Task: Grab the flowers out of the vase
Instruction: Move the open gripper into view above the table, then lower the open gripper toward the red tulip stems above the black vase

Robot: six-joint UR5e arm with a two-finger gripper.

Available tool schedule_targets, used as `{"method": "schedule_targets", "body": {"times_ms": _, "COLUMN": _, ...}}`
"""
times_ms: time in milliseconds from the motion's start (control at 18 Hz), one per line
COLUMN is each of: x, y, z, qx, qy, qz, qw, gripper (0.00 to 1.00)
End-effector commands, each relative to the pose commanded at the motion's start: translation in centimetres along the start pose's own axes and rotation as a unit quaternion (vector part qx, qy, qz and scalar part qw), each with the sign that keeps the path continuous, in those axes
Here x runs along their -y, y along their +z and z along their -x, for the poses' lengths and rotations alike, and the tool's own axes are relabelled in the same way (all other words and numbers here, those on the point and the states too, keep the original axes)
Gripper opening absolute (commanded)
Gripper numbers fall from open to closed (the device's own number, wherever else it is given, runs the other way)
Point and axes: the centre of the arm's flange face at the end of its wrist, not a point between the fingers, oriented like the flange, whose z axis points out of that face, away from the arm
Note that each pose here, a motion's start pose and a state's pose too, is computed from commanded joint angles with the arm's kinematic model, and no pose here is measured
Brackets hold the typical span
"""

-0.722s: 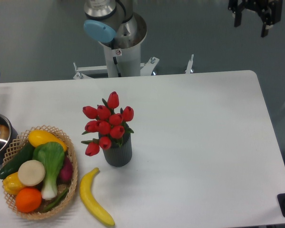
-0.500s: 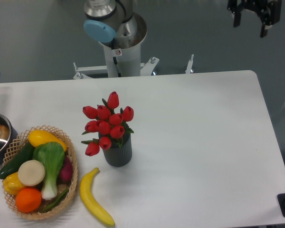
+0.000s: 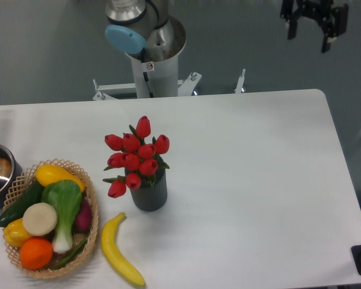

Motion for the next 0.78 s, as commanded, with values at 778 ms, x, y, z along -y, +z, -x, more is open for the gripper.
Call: {"method": "schedule_targets", "body": {"times_ms": 778, "x": 5.0, "y": 7.2, "z": -4.0, "qx": -0.03, "qy": -0.111, "qz": -0.218, "qw": 0.9691, "gripper": 1.0}}
